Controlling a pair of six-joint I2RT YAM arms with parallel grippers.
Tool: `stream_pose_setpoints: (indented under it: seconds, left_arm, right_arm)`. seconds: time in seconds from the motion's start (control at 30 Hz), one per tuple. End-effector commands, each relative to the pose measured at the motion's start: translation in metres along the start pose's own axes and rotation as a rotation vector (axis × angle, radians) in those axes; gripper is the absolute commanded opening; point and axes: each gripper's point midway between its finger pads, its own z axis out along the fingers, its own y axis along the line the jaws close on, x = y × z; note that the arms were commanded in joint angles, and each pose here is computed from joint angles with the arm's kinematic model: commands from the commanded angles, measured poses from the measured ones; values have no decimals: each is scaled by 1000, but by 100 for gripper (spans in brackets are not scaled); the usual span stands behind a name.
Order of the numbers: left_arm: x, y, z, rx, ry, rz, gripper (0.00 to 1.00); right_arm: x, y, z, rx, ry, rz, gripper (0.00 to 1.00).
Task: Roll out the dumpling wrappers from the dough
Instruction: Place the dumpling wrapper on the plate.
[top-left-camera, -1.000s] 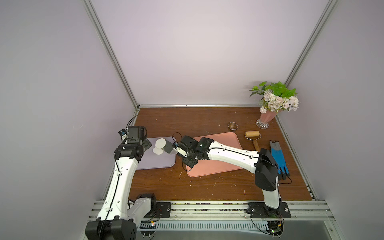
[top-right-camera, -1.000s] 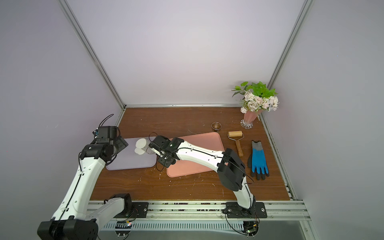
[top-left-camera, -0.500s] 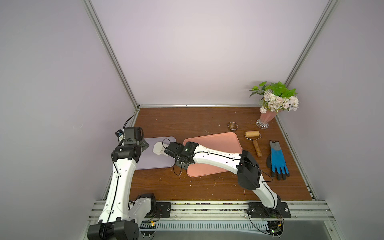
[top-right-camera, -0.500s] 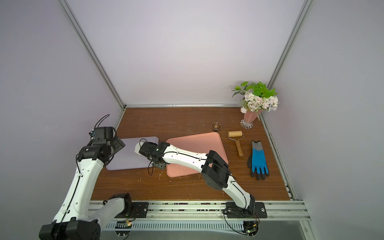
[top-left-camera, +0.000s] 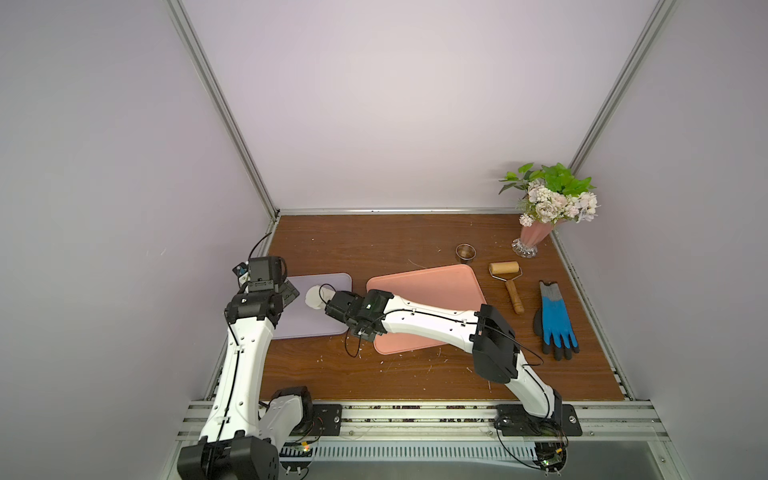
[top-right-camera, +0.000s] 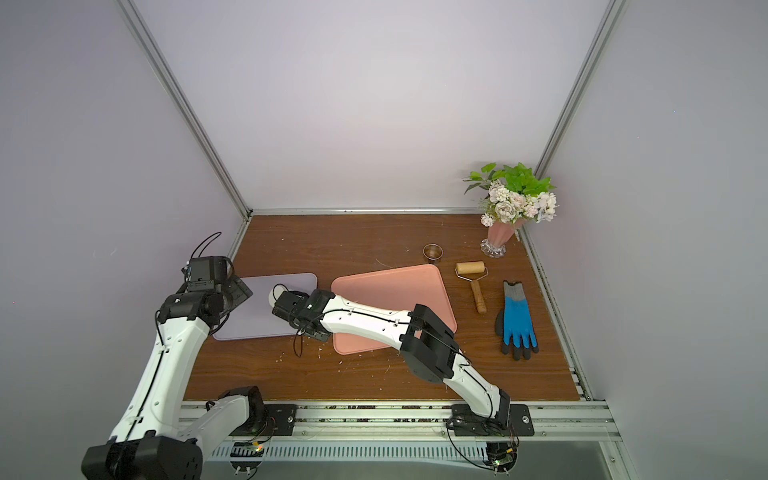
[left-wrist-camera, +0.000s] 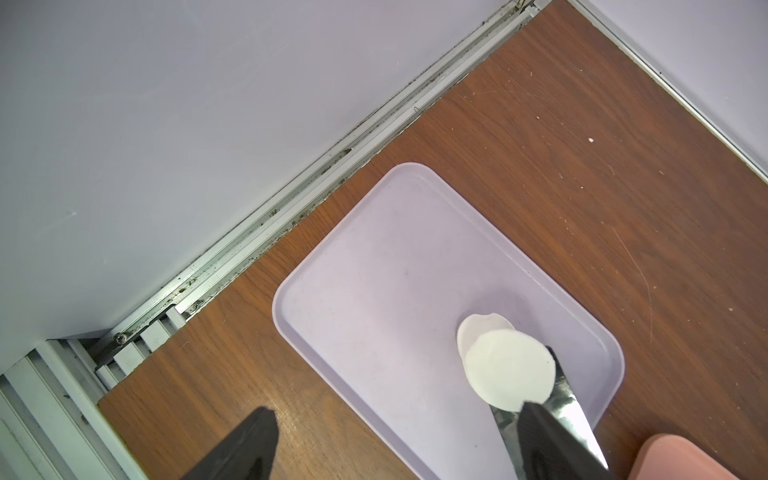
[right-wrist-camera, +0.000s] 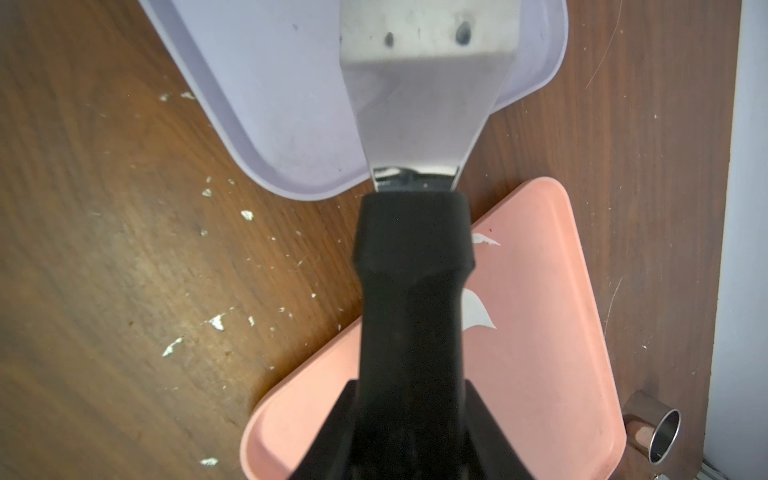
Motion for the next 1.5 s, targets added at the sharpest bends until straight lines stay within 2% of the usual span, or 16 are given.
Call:
stream_pose_setpoints:
  seconds: [0.0, 0.33, 0.57, 0.9, 1.1, 1.4, 1.47]
  left_arm:
    - [-4, 4, -2, 2, -17, 0, 88]
    - [-1, 4, 0, 10, -9, -4, 88]
    - [2, 5, 3, 17, -2, -8, 87]
    - [2, 2, 5, 27, 2, -13, 87]
    - [4, 2, 5, 33, 5, -13, 87]
    - [3, 3, 5, 30, 2, -15, 87]
    - [3, 3, 5, 30, 3, -16, 87]
  right_arm:
    - [-18, -10, -7, 76, -48, -3, 0]
    - [-16, -26, -6, 258, -20, -53, 0]
    - [-20, -38, -16, 318, -35, -40, 0]
    - [-14, -38, -7, 378, -5, -88, 0]
    - [-13, -32, -1, 350, -4, -100, 0]
    - [-25, -15, -9, 257, -64, -95, 0]
    - [-24, -14, -9, 278, -59, -116, 0]
